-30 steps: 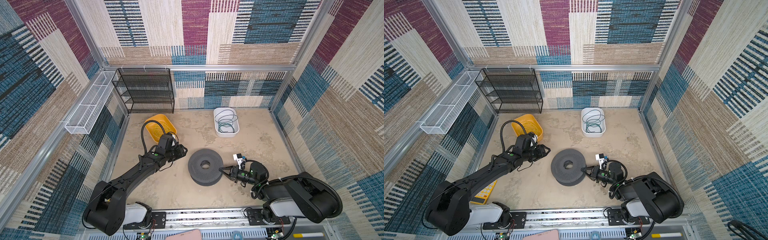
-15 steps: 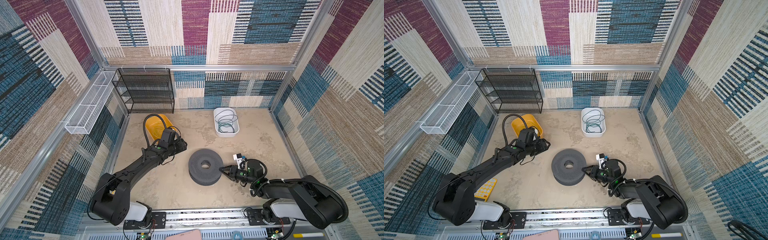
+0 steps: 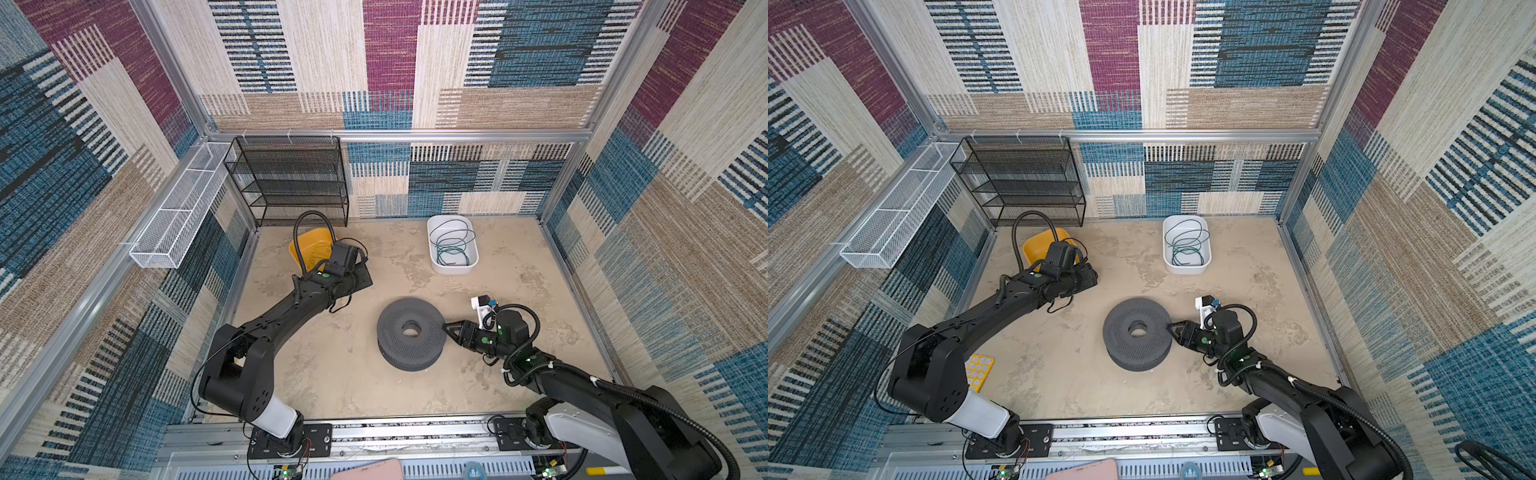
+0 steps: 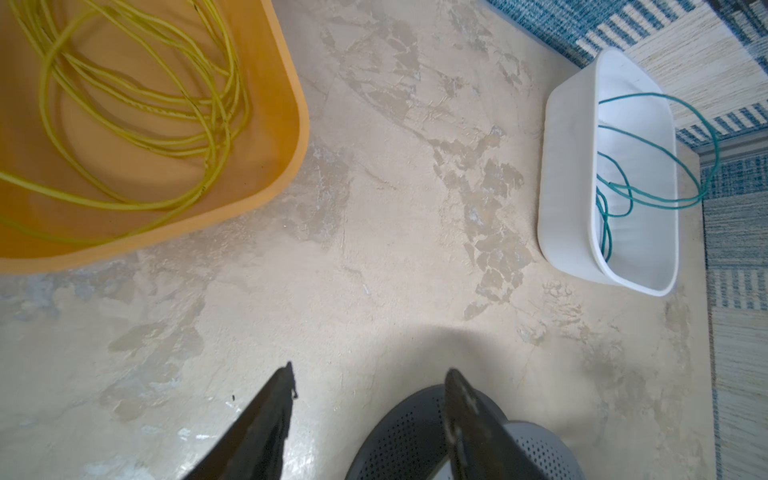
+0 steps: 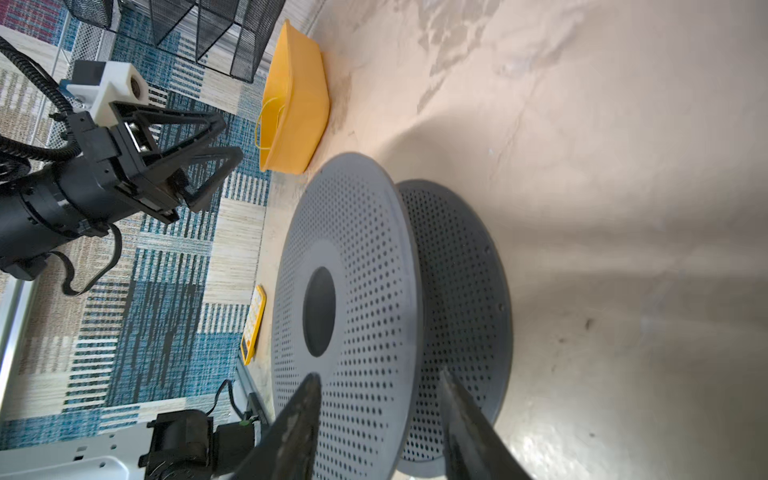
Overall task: Wrap the cables
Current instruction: 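Open the right gripper and lift it off the spool flange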
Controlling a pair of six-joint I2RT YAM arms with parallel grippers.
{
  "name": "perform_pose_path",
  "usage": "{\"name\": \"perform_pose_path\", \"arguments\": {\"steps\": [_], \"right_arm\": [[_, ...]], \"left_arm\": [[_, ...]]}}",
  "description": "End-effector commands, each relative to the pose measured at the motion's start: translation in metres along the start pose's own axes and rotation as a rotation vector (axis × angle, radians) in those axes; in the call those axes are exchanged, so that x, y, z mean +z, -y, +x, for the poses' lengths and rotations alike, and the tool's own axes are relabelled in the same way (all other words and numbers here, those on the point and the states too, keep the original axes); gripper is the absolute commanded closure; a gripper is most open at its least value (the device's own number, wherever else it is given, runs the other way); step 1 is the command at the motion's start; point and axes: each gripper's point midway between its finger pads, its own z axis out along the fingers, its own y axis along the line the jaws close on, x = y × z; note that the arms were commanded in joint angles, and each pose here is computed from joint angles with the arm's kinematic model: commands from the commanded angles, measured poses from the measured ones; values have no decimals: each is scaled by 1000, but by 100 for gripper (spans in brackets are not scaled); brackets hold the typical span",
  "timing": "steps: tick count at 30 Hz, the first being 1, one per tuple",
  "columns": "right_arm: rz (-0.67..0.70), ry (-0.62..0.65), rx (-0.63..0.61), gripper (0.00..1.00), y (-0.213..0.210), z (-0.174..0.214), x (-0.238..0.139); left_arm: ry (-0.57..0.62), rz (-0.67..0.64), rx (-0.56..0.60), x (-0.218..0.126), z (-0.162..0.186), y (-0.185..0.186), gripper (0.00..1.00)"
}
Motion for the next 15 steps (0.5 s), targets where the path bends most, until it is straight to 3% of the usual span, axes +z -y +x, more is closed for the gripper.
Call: {"name": "perform_pose_path", "arguments": {"steps": [1,6,10,15], "right_arm": [[95,3,-98,50,10,-7,1],[133,32,-212,48,-1,-33,6],[185,57,-283,46,-6,-56,12],[222,18,-300,47,1,-59,25]], "left_arm": [[2,-32,46,-3,-6,-4,41],[-89,34,39,3,15,7,43],[-206,162,54,-3,43,26,47],[-274,226,100,-24,76,28,48]]}}
